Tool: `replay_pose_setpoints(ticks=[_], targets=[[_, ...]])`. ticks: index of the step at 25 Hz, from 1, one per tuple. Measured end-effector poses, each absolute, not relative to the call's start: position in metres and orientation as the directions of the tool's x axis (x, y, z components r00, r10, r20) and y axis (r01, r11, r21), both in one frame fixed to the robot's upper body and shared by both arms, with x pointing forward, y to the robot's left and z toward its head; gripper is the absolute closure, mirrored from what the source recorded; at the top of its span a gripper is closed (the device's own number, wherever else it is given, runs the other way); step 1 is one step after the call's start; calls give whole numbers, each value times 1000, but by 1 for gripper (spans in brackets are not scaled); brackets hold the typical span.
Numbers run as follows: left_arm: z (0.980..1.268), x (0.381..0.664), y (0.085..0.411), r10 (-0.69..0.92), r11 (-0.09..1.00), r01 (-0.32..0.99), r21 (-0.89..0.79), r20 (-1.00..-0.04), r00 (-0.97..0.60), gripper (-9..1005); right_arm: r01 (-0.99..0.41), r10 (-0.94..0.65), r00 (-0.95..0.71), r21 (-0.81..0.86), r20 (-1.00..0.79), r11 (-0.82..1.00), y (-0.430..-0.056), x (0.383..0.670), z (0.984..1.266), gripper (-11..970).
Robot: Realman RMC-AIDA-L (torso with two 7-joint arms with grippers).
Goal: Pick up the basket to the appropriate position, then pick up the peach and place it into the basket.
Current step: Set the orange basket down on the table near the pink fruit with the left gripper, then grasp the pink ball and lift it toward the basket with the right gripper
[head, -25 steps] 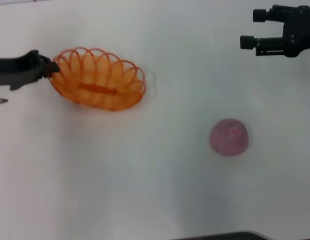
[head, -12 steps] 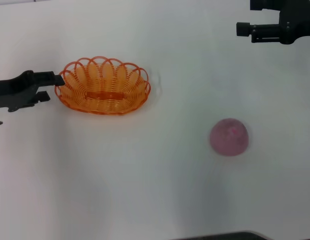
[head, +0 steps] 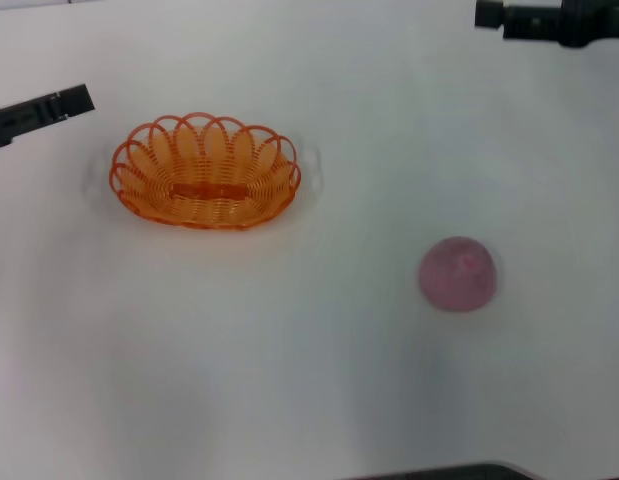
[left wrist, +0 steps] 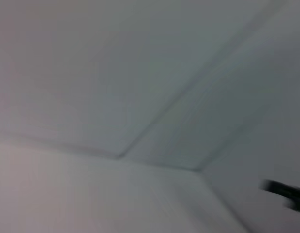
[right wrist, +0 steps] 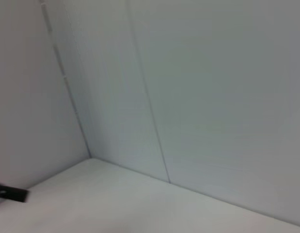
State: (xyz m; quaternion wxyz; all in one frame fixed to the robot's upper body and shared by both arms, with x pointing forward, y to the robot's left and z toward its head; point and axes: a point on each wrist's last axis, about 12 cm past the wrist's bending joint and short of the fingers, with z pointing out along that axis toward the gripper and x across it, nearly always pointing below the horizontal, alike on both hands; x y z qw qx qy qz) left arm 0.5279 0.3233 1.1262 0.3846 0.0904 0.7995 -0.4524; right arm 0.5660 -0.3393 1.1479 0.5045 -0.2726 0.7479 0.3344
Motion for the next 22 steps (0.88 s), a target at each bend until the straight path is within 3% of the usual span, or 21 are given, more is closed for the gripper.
replay_pose_setpoints(ticks=[2,5,16,22], targets=[[1137,511,324,-98,494,708,-505,-841,-532,218,-722,-41,-377,266,-925,638,-338,570,1150,75],[1140,502,323,-3,440,804,-400,-896,-444,217,-724,-31,-427,321,-904,611,-331,576,1158,75],[1116,493,309,310,378,880,-288,-856,-414,217,-845,-408,-481,286,-776,452,-295,580,1208,74],[1090,485,307,298,405,871,-277,-861,-412,217,-854,-594,-510,285,-623,435,-279,578,1206,74]])
